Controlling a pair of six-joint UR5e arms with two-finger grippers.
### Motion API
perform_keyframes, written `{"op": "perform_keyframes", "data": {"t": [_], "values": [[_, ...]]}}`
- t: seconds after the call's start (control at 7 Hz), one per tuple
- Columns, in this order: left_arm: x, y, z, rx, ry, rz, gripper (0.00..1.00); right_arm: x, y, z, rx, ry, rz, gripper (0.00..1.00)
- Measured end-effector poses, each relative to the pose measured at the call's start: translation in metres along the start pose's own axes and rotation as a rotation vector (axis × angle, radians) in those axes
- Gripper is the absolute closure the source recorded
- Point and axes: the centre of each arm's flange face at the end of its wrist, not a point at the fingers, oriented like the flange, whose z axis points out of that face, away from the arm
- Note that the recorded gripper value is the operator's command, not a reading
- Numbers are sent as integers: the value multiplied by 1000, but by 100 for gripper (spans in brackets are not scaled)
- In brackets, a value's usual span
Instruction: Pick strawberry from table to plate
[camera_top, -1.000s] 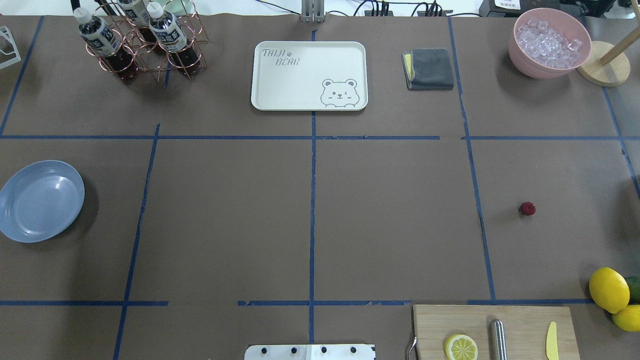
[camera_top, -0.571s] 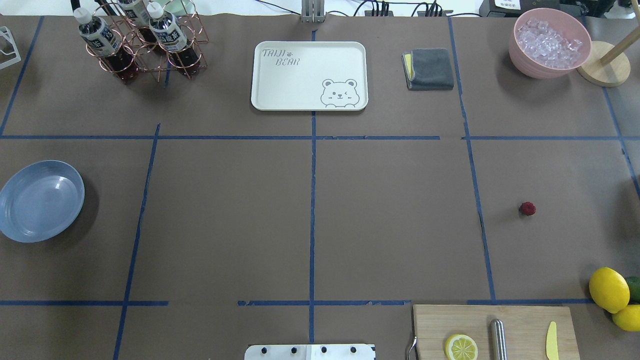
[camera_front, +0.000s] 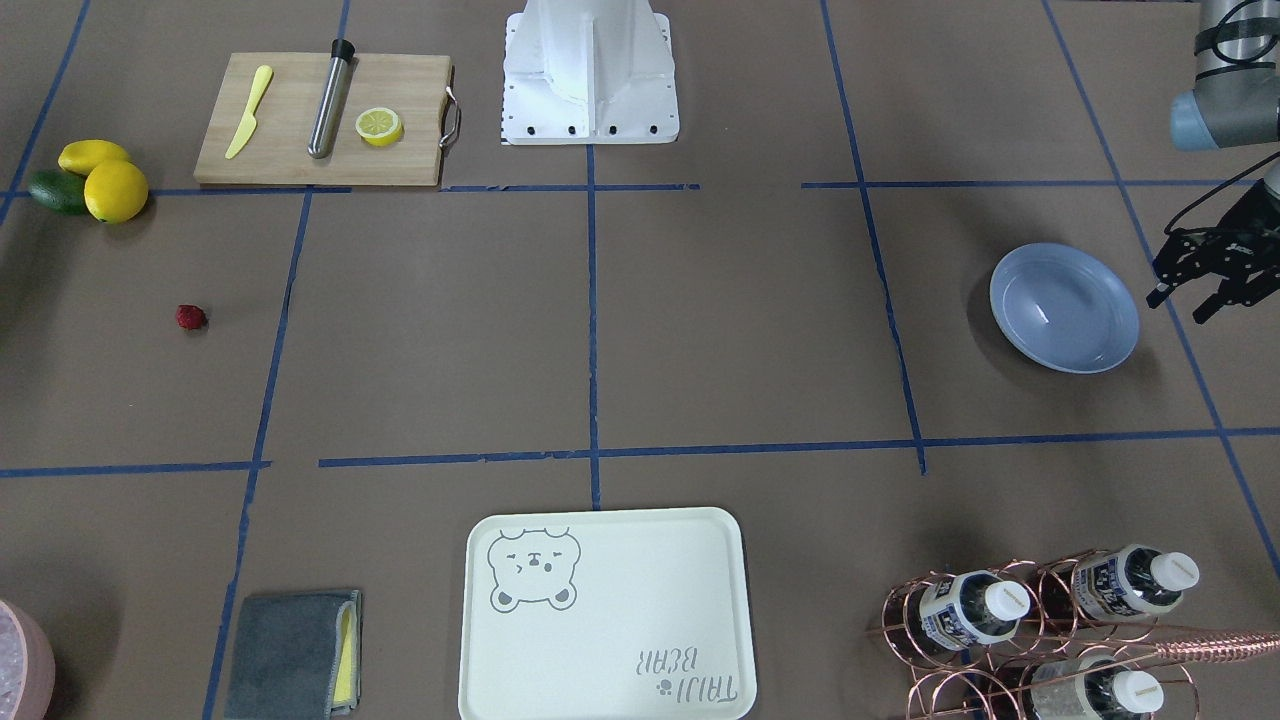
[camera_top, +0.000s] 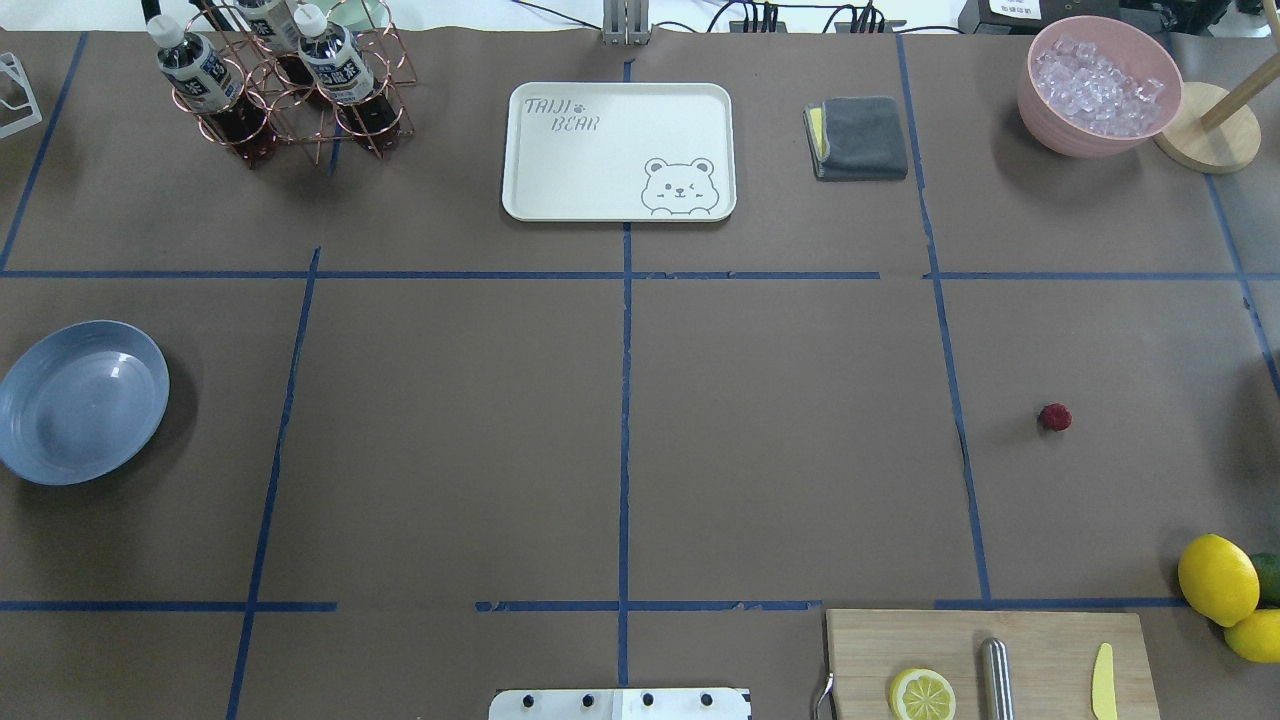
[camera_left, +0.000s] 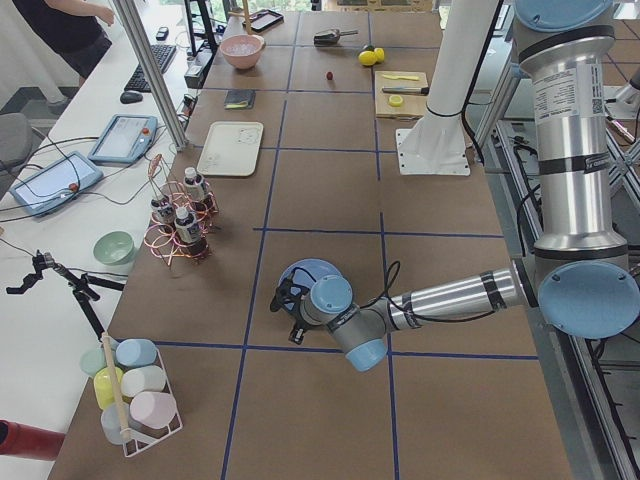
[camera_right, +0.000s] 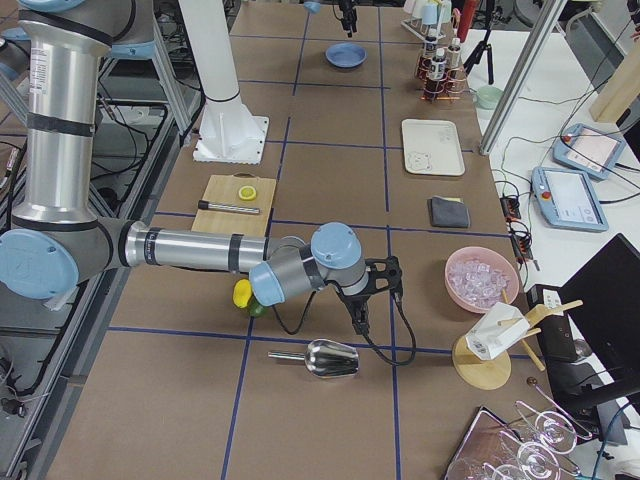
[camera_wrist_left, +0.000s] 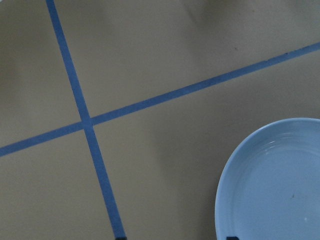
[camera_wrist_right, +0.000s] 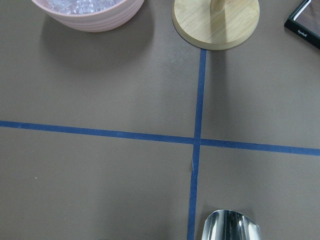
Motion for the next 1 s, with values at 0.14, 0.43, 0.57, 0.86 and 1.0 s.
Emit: {"op": "perform_keyframes", "data": {"t": [0.14, 0.43, 0.57, 0.86, 1.0], "values": [[6, 3, 7, -13, 9, 1, 35, 0, 0, 0, 0, 0, 1, 0], [15, 5, 15, -32, 25, 5, 62, 1, 0, 0, 0, 1, 1, 0], [19, 6, 19, -40, 30, 1, 63, 1, 0, 0, 0, 2, 1, 0], [27, 8, 26, -55, 41, -7, 100, 1, 0, 0, 0, 3, 1, 0], [32, 6, 26, -54, 48, -5, 100, 1, 0, 0, 1, 3, 1, 0]]}}
